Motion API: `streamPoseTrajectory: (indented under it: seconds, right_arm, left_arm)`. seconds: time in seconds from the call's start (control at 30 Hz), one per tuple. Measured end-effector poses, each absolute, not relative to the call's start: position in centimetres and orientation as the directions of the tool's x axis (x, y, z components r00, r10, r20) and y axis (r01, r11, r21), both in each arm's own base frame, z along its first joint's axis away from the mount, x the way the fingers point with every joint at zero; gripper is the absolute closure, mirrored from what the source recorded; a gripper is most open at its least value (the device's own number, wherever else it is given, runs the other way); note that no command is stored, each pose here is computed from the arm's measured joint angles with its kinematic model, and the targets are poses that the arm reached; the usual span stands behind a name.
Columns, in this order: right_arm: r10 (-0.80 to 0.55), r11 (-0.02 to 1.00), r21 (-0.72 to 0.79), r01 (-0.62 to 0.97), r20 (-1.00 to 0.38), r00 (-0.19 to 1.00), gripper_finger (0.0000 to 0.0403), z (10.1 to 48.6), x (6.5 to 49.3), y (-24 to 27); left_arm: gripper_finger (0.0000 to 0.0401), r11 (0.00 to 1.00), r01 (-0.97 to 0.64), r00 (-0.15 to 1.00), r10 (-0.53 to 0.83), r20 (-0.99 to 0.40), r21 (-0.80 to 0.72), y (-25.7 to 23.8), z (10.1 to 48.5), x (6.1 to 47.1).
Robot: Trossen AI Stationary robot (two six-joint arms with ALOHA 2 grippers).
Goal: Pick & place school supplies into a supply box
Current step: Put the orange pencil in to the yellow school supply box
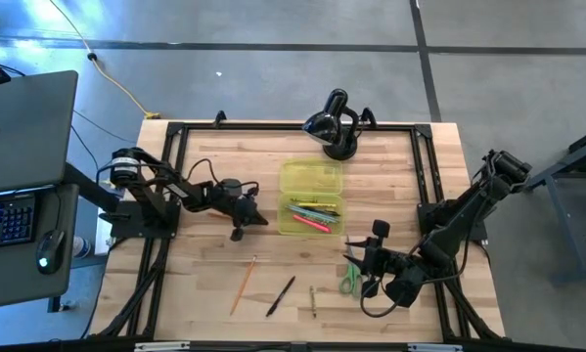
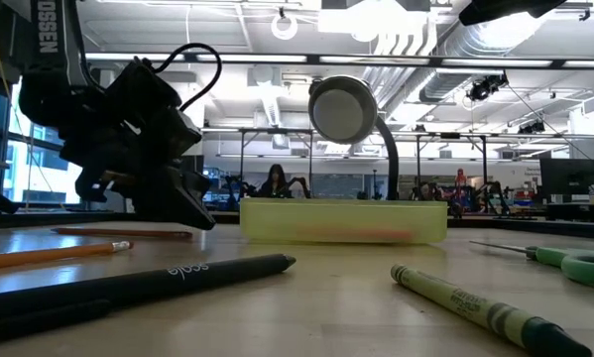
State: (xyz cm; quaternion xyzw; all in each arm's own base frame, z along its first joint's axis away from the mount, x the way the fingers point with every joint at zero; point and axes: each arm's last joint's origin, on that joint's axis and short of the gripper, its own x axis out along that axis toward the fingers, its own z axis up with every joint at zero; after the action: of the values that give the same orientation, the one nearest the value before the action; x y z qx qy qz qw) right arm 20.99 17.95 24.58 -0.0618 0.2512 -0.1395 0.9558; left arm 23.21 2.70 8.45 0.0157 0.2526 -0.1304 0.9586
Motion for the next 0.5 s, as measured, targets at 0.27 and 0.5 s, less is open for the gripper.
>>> streamPoseTrajectory:
  seconds: [0.27,0.5]
  right_arm:
    - [-0.298,0.953,-0.188,0.236,-0.463,0.835,0.0285,24.6,21.0,18.0]
    - [-0.299,0.952,-0.209,0.226,-0.461,0.835,0.0285,24.6,21.0,18.0]
  left_arm:
    - [0.0385,0.971,0.212,0.853,-0.238,-0.465,-0.109,2.8,8.8,23.5]
    - [0.0338,0.938,0.202,0.865,-0.306,-0.398,-0.281,2.8,9.8,24.7]
